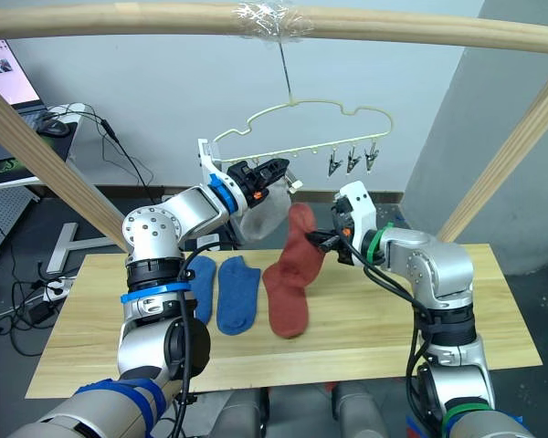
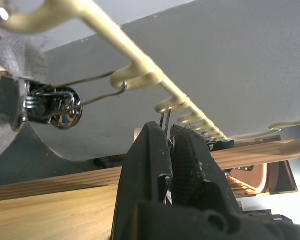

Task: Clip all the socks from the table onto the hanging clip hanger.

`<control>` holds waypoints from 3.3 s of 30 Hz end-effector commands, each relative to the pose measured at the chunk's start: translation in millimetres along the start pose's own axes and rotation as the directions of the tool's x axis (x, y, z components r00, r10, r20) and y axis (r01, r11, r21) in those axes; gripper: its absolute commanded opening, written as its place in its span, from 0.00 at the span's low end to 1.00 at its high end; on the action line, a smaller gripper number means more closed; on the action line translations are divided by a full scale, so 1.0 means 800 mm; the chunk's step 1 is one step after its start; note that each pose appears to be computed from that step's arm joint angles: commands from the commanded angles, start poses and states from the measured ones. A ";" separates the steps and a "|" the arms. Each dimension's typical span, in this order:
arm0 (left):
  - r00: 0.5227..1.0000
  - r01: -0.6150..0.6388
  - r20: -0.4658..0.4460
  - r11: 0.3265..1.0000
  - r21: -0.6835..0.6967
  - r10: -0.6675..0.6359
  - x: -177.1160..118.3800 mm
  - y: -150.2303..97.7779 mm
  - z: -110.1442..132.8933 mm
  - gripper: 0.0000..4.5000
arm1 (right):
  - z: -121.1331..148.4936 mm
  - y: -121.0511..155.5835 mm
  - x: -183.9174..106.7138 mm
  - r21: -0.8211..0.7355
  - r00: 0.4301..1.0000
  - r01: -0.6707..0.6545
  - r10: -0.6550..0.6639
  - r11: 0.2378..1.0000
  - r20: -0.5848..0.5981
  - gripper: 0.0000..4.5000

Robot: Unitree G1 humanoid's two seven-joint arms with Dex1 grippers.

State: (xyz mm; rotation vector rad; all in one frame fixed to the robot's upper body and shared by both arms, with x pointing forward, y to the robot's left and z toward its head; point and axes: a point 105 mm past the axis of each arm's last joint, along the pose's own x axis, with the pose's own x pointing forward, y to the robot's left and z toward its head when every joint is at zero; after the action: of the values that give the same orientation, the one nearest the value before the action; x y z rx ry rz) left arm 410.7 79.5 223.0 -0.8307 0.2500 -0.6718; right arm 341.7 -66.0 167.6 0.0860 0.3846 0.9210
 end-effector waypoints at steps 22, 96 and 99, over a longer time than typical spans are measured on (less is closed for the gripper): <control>0.998 0.042 0.034 0.999 0.030 -0.043 -0.003 -0.015 0.005 0.01 | 0.048 -0.006 0.006 -0.093 0.998 -0.026 0.031 0.995 0.054 0.00; 0.901 0.373 -0.227 0.395 0.839 -0.369 -0.088 -0.059 0.017 0.51 | 0.058 0.001 -0.008 0.173 0.790 0.438 -0.470 0.882 0.393 0.69; 0.900 0.374 -0.227 0.391 0.841 -0.372 -0.087 -0.061 0.017 0.51 | 0.059 0.000 -0.009 0.174 0.787 0.442 -0.474 0.880 0.394 0.69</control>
State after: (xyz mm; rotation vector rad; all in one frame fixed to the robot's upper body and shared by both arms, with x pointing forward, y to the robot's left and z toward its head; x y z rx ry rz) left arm 344.9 109.4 253.8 0.1390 -0.2633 -1.0865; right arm 355.6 -68.2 198.0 0.2465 0.0815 0.3779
